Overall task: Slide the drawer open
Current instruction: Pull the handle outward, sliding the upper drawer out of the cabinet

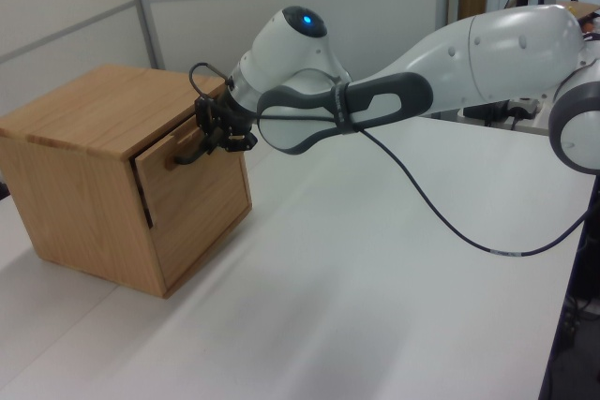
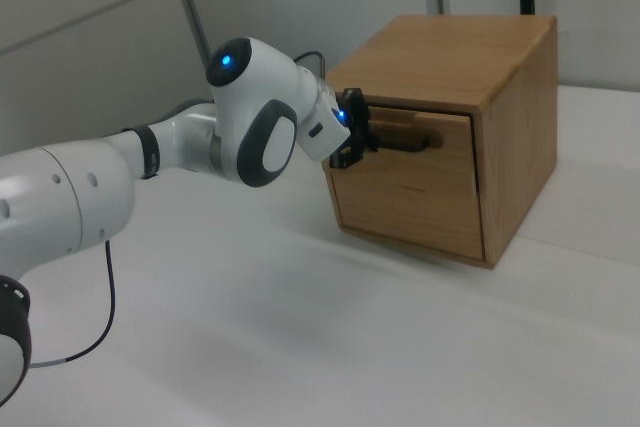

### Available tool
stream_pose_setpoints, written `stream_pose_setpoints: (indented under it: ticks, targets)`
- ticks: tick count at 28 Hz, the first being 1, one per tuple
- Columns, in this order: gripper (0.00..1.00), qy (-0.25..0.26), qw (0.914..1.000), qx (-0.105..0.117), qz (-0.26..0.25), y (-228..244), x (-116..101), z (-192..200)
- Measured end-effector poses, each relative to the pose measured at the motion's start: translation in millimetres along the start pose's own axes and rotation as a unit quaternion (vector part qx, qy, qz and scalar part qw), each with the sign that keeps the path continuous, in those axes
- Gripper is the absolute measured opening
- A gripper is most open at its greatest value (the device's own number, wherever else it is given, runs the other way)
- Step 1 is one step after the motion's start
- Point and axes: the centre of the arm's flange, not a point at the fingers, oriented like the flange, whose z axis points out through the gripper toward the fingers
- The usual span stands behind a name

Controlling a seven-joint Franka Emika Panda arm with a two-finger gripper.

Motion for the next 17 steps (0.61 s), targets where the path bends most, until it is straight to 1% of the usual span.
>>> stream_pose_setpoints:
  ticks: [3,4,5,9,10,16,17]
  targets:
    - [0.16,-0.002,0.9997,-0.026,-0.002,0.2,0.1,-8.3]
    - [0.16,-0.003,0.9993,-0.038,-0.003,0.6,0.2,-12.6]
    - [0.16,-0.004,0.9989,-0.047,-0.004,1.1,0.2,-15.1]
    - [0.16,-0.007,0.9968,-0.08,-0.006,3.4,0.2,-25.7]
    - [0.16,-0.008,0.9958,-0.091,-0.006,4.4,0.2,-29.6]
    - [0.16,-0.014,0.9907,-0.135,-0.006,8.1,-0.4,-47.9]
    - [0.16,-0.015,0.9902,-0.139,-0.006,7.8,-0.9,-51.6]
